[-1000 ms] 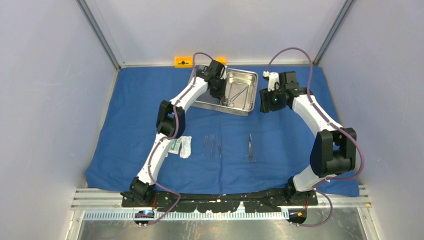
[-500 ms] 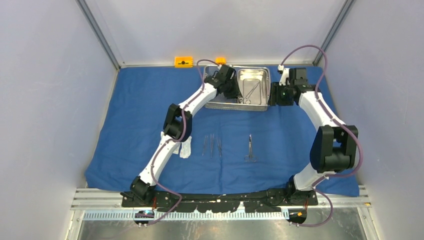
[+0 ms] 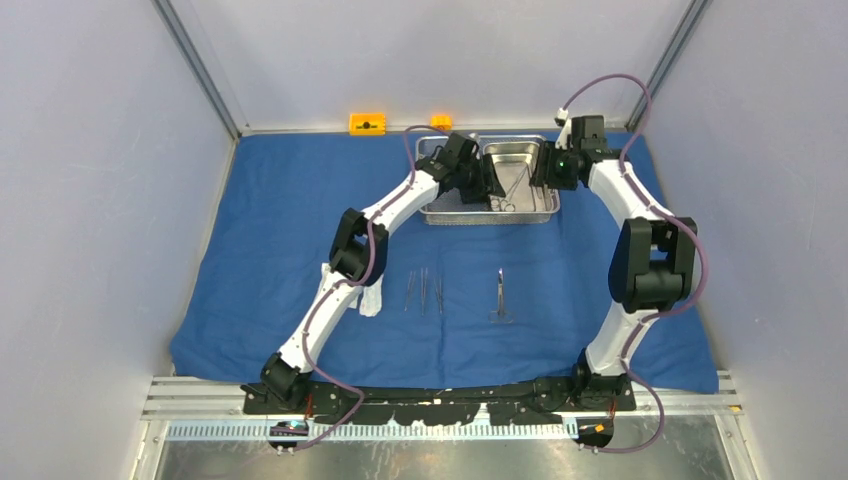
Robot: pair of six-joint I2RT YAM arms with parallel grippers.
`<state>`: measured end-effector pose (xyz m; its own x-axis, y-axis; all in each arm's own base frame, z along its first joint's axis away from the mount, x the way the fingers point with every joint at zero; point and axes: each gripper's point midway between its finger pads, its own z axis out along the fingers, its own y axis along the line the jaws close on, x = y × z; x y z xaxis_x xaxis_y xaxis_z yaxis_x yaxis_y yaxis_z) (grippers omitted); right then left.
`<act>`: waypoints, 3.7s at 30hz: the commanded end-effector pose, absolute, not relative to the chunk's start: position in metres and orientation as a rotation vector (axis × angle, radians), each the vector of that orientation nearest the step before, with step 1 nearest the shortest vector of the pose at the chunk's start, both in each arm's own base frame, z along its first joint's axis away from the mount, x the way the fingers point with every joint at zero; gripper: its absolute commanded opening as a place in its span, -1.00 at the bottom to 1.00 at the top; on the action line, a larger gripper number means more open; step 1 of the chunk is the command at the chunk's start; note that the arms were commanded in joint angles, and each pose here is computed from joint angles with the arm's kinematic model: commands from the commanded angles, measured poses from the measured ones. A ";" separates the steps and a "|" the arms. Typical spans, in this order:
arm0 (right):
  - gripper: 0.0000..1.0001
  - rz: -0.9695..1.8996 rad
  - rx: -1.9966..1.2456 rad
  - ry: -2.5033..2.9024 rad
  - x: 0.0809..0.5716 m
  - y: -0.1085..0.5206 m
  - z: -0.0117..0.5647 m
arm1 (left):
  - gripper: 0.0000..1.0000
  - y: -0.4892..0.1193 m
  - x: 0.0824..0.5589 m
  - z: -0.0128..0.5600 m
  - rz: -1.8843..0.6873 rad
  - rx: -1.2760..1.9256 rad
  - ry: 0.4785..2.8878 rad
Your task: Open and lay out the surgical kit
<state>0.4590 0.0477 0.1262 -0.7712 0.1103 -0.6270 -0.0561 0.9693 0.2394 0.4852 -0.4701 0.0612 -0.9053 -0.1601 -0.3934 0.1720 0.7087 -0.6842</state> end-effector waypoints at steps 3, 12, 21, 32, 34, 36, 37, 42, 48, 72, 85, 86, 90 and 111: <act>0.07 0.313 0.104 2.352 0.512 0.054 0.127 | 0.23 -0.462 0.459 0.114 -1.076 0.250 2.436; 0.08 0.264 0.110 2.379 0.553 0.059 0.095 | 0.47 -0.429 0.460 0.140 -0.932 0.486 2.338; 0.03 0.203 0.152 2.427 0.573 0.067 0.066 | 0.48 -0.404 0.467 0.155 -0.827 0.594 2.268; -0.08 0.081 0.123 2.473 0.577 0.072 0.042 | 0.46 -0.389 0.459 0.164 -0.756 0.679 2.239; -0.13 0.062 0.107 2.477 0.576 0.074 0.042 | 0.46 -0.385 0.456 0.170 -0.747 0.697 2.230; -0.16 0.033 0.094 2.498 0.574 0.074 0.038 | 0.46 -0.381 0.452 0.174 -0.734 0.716 2.229; -0.18 0.023 0.090 2.510 0.573 0.074 0.037 | 0.46 -0.379 0.450 0.176 -0.727 0.723 2.228; -0.39 -0.005 0.080 2.554 0.572 0.072 0.028 | 0.46 -0.368 0.441 0.187 -0.703 0.748 2.213; -0.63 -0.025 0.031 2.556 0.576 0.070 0.031 | 0.46 -0.351 0.432 0.188 -0.672 0.783 2.225; -0.92 0.136 -0.027 2.477 0.594 0.085 0.069 | 0.45 -0.328 0.428 0.173 -0.643 0.837 2.293; -0.10 0.119 -0.046 2.603 0.551 0.081 0.038 | 0.45 -0.328 0.425 0.170 -0.659 0.845 2.305; -0.12 0.115 -0.052 2.610 0.547 0.081 0.038 | 0.45 -0.328 0.425 0.170 -0.660 0.845 2.306; -0.23 0.022 -0.079 2.644 0.531 0.073 0.031 | 0.45 -0.327 0.424 0.170 -0.662 0.842 2.308; -0.63 -0.001 -0.088 2.797 0.509 0.059 -0.005 | 0.45 -0.321 0.428 0.168 -0.670 0.826 2.319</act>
